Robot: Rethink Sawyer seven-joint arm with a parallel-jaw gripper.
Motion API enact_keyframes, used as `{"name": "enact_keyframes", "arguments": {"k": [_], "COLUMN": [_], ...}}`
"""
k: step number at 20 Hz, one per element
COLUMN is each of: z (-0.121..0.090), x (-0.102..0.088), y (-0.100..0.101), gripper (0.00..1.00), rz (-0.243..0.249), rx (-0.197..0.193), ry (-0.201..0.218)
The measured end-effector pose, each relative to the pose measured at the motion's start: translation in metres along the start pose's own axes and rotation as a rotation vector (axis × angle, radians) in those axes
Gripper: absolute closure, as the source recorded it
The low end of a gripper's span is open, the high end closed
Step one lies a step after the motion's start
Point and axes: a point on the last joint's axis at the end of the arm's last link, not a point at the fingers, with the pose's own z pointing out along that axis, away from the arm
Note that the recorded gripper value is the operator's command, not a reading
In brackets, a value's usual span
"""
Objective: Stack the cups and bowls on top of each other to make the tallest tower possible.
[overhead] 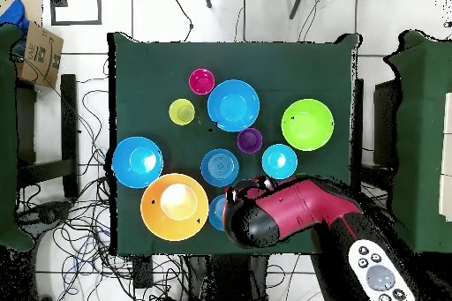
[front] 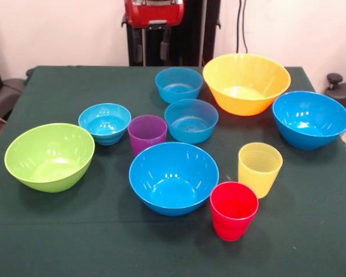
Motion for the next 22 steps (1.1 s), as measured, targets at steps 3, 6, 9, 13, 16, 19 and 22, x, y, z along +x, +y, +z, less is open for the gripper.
{"name": "enact_keyframes", "arguments": {"k": [3,6,9,13,16,19,22], "z": [-0.002,-0.007,-0.010,-0.014,-0.014,-0.014,-0.014], "x": [-0.003,-0.007,-0.009,-0.010,-0.010,-0.009,-0.009], "y": [-0.006,-0.016,-0.022,-0.025,-0.023,-0.020,-0.020], "gripper": [0.00,0.00,0.00,0.00,0.00,0.00,0.00], "rz": [0.027,0.065,0.090,0.125,0.137,0.144,0.151], "rx": [0.010,0.029,0.040,0.051,0.054,0.057,0.058], "ry": [-0.045,-0.119,-0.163,-0.194,-0.196,-0.186,-0.183]}}
